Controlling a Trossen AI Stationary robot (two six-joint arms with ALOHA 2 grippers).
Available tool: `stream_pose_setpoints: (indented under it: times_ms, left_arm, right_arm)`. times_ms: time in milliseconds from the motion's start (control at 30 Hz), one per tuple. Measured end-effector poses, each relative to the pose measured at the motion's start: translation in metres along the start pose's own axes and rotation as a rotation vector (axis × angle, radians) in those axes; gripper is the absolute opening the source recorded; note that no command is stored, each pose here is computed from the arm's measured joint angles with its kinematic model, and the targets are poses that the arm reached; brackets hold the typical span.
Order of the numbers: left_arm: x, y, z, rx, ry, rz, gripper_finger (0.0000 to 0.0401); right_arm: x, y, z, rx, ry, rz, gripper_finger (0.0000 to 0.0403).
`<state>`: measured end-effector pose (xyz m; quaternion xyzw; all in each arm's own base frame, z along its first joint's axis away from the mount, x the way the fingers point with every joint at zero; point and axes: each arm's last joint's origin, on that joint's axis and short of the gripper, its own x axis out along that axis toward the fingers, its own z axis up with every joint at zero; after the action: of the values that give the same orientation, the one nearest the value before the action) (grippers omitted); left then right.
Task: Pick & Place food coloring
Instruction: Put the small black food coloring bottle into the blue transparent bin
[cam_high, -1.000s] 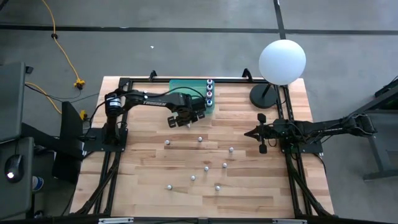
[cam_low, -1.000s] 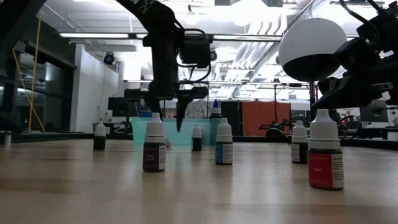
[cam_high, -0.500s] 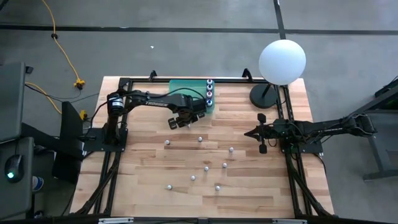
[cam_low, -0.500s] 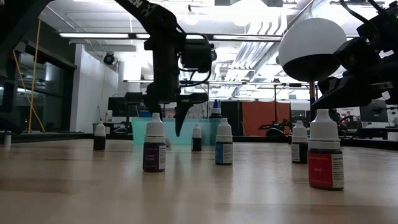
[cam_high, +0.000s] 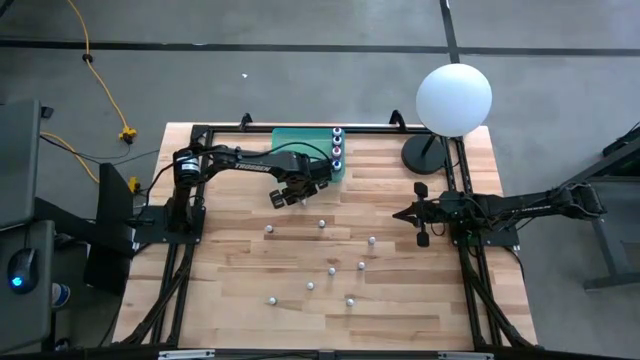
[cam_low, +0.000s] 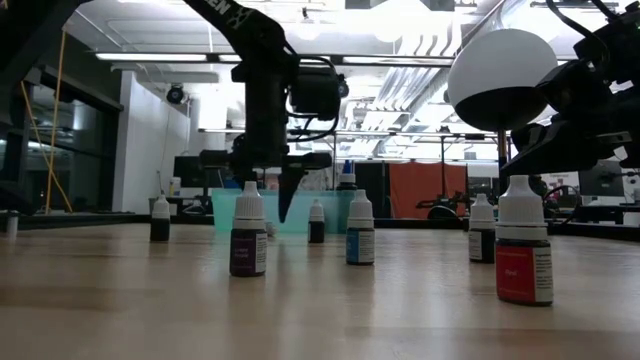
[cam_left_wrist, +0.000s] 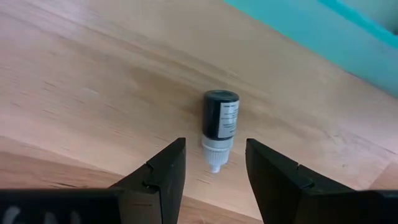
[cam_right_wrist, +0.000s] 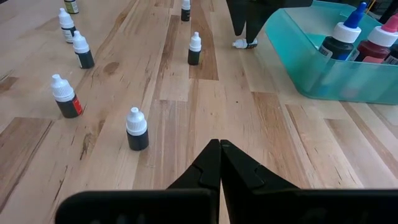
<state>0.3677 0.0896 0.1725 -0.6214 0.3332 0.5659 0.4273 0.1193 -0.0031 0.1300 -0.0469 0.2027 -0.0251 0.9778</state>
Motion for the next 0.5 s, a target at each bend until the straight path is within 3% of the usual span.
stream_pose_setpoints:
  times_ms: [500]
  left_arm:
    - [0.018,-0.004,-0.003,-0.024,0.050,0.025,0.0160]
  right_arm:
    - [0.000,0.000,0.000,0.000,0.001,0.000,0.0000]
